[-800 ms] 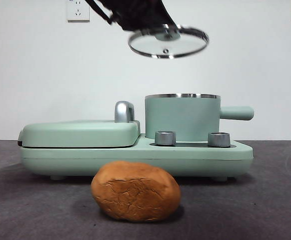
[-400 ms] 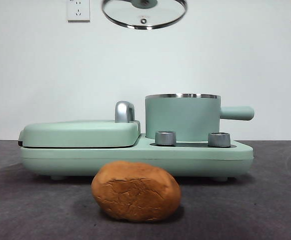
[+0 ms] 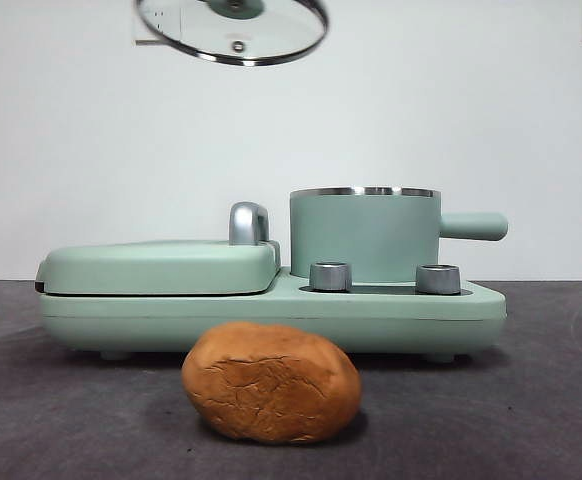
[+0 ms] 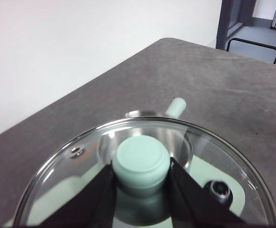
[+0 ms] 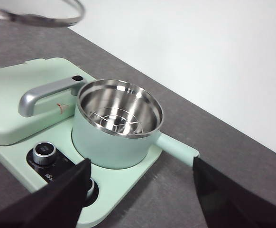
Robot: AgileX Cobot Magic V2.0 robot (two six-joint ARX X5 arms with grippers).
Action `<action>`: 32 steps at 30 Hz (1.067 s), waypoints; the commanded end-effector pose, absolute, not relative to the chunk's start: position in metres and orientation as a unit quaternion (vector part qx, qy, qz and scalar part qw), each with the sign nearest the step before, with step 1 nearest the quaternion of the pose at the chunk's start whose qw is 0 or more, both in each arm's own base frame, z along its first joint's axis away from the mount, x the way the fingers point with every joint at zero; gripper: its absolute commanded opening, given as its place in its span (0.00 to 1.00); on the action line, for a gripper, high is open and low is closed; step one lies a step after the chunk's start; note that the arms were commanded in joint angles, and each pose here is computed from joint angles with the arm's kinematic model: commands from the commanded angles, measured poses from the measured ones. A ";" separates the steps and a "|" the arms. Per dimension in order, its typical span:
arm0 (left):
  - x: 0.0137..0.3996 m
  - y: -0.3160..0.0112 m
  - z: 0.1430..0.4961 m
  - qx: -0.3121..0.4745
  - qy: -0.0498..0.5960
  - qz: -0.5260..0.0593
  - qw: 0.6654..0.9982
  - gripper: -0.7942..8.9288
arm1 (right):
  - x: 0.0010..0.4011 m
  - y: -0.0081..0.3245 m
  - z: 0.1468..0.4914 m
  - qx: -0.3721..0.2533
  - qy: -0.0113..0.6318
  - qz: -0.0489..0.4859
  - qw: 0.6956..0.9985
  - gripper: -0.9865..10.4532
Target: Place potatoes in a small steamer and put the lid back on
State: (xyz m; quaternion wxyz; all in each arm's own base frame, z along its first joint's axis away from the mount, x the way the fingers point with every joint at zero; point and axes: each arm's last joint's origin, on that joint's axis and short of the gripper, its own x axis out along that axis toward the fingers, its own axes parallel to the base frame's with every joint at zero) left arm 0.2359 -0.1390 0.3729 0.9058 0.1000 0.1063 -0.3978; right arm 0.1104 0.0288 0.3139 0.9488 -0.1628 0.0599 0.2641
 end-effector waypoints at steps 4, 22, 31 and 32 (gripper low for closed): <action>0.201 -0.114 0.349 0.061 0.114 -0.361 0.923 0.10 | 0.112 0.033 0.316 -0.155 0.066 0.279 0.945 0.38; 0.125 -0.067 0.338 0.029 0.124 -0.278 0.952 0.10 | 0.141 0.129 0.257 -0.211 0.239 0.502 0.804 0.38; 0.120 -0.065 0.335 0.031 0.143 -0.277 0.950 0.10 | 0.149 0.176 0.219 -0.242 0.286 0.544 0.751 0.42; 0.120 -0.065 0.334 0.032 0.146 -0.277 0.949 0.10 | 0.151 0.180 0.216 -0.242 0.284 0.546 0.750 0.42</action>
